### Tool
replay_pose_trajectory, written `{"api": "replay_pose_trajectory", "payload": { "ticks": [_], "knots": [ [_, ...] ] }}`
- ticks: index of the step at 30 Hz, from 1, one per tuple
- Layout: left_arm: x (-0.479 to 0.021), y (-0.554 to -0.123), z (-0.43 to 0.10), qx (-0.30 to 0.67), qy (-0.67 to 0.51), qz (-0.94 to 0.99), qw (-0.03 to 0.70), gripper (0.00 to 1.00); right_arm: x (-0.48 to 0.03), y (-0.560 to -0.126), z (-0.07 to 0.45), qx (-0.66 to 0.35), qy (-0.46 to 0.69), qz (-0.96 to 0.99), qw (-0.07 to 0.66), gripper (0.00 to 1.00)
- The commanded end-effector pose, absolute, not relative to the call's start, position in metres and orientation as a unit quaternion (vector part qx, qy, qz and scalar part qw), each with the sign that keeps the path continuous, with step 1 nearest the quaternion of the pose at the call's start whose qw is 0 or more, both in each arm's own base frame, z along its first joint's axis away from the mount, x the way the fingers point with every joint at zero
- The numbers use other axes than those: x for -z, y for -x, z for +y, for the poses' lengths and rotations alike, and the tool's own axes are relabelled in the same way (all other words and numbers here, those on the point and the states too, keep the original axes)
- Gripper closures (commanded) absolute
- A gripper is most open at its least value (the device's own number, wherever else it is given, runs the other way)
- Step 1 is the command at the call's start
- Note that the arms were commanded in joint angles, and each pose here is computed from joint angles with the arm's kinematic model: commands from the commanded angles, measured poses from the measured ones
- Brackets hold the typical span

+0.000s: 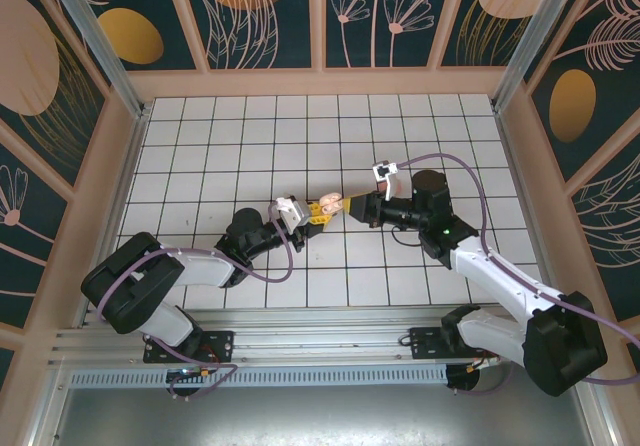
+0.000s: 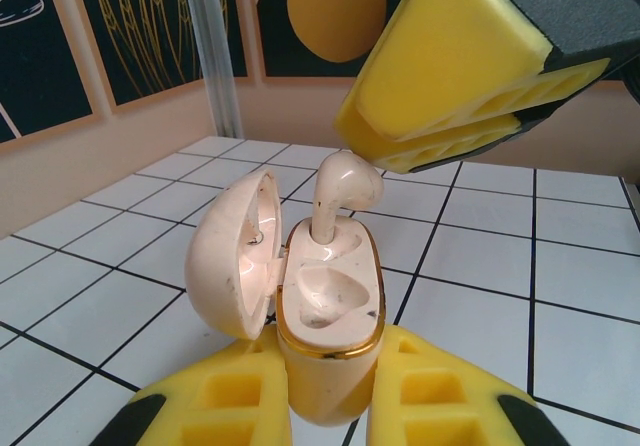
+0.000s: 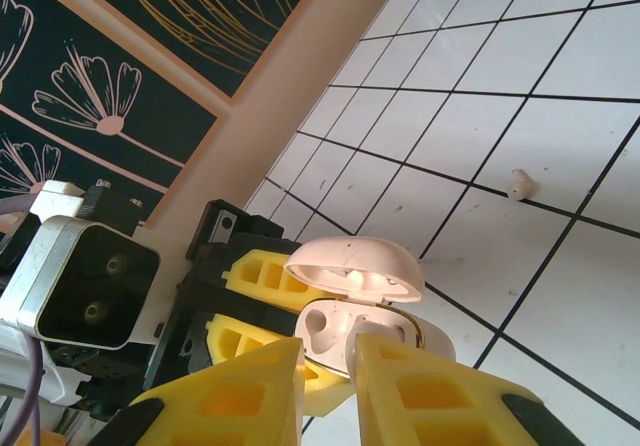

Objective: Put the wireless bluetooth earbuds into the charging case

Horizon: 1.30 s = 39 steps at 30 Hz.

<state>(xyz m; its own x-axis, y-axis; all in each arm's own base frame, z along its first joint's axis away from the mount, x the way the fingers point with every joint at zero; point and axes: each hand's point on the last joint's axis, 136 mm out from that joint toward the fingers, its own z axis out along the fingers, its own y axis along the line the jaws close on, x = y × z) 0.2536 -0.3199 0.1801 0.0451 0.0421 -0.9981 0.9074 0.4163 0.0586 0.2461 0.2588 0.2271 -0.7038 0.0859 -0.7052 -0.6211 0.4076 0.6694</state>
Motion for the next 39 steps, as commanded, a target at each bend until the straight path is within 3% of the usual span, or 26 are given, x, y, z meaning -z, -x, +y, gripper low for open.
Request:
{"api": "replay_pose_trajectory", "payload": {
  "ticks": [1,18,28,39],
  "knots": [
    [-0.203,-0.252,-0.322,0.361,-0.405,0.559,0.628,0.92,-0.233,-0.235,0.267,-0.534,0.191,0.757,0.324,0.79],
    [-0.204,-0.251,-0.323,0.363,-0.407,0.556,0.627,0.93,-0.236,-0.230,0.271,-0.538,0.195,0.754,0.322,0.79],
    [-0.203,-0.250,-0.323,0.363,-0.409,0.556,0.626,0.93,-0.249,-0.237,0.251,-0.521,0.177,0.757,0.354,0.66],
    [-0.204,-0.250,-0.322,0.363,-0.408,0.555,0.627,0.92,-0.237,-0.238,0.253,-0.534,0.169,0.760,0.330,0.69]
  ]
}}
